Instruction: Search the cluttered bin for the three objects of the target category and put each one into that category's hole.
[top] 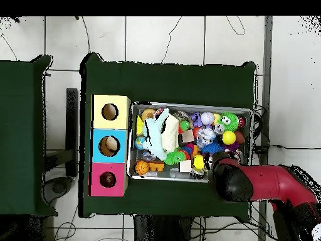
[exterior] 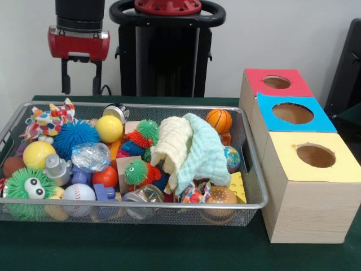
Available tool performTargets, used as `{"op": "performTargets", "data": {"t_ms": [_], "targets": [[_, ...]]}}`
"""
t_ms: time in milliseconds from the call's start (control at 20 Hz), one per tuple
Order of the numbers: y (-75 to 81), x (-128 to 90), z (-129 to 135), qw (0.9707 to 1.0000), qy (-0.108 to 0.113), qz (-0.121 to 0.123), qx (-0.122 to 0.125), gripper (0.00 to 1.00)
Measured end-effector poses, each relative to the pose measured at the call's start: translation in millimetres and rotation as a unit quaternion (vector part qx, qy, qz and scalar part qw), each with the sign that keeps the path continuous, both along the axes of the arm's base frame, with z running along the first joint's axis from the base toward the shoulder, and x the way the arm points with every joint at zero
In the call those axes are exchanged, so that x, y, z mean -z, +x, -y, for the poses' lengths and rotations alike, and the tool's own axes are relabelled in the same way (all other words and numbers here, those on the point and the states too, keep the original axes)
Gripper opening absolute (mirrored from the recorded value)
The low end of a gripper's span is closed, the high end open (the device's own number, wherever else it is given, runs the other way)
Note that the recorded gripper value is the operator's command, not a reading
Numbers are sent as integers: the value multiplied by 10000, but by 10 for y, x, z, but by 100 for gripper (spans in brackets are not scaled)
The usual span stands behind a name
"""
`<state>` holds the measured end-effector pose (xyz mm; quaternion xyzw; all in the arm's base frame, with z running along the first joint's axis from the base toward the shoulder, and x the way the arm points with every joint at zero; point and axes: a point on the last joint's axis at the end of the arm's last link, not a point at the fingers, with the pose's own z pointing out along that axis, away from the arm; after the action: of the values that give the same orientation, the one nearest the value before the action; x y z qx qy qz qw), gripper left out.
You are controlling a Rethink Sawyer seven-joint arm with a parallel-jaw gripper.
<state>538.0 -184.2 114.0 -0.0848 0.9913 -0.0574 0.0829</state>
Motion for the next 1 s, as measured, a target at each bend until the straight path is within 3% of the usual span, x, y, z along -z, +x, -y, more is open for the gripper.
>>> {"op": "performTargets", "data": {"t_ms": [650, 1000], "targets": [[29, 66, 232, 9994, -284, 84, -204, 100], [-101, 274, 398, 9986, -385, -12, -372, 100]]}}
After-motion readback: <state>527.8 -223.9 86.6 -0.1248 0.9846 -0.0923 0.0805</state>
